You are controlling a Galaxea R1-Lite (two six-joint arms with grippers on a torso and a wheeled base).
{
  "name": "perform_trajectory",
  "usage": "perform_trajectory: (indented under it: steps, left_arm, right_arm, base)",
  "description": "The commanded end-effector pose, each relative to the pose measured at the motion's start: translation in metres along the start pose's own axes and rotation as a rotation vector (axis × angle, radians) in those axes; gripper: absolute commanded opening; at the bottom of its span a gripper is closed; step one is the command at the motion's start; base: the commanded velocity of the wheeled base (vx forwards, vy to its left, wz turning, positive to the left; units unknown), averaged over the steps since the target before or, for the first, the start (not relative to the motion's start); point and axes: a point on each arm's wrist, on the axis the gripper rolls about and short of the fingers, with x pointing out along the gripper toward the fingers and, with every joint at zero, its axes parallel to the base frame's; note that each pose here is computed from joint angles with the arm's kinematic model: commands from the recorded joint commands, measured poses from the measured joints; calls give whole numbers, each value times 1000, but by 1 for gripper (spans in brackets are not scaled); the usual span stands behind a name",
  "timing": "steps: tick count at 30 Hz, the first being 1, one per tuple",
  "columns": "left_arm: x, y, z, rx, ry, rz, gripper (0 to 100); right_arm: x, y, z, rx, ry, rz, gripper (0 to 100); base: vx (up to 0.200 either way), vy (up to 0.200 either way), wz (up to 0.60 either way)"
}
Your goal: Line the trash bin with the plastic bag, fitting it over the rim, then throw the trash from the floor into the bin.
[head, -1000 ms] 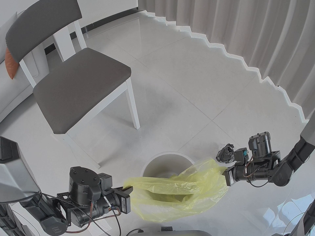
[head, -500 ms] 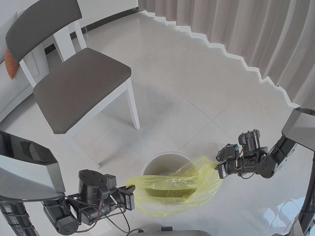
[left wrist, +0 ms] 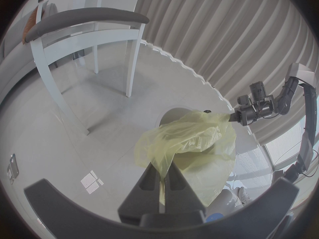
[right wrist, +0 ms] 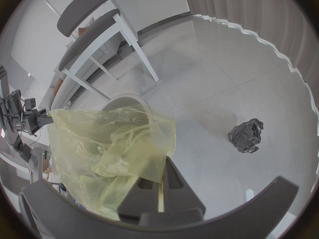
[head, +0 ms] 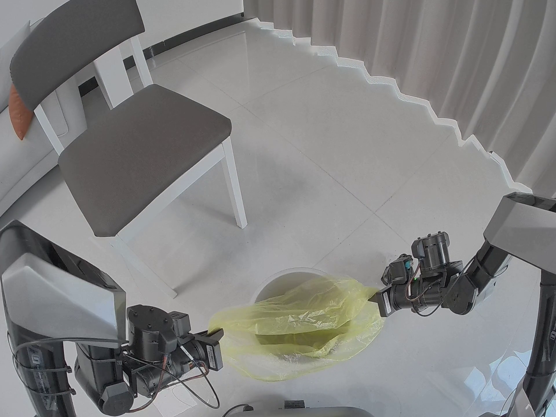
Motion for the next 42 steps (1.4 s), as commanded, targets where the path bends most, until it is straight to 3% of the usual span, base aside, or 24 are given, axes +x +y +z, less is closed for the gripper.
perform_trajectory:
  steps: [1, 9, 20, 21, 32, 42]
  left_arm:
    - [29, 5, -17, 23, 48, 28, 0]
    - [55, 11, -15, 29, 11, 29, 0]
    - [49, 19, 10, 3, -82, 39, 0]
    - [49, 19, 11, 3, -83, 37, 0]
    - [63, 15, 21, 3, -140, 16, 0]
    - [79, 17, 20, -2, -145, 19, 0]
  right_arm:
    - [2, -2, -8, 11, 24, -2, 0]
    - [-2, -14, -9, 31, -3, -27, 0]
    - [-9, -11, -10, 19, -13, -28, 0]
    - [-9, -11, -11, 19, -10, -27, 100]
    - [-47, -25, -14, 5, -77, -92, 100]
    - [-75, 3, 5, -65, -164, -55, 100]
  base:
    - [0, 0, 0]
    - [0, 0, 0]
    - [0, 0, 0]
    - [0, 0, 0]
    - [0, 0, 0]
    - [0, 0, 0]
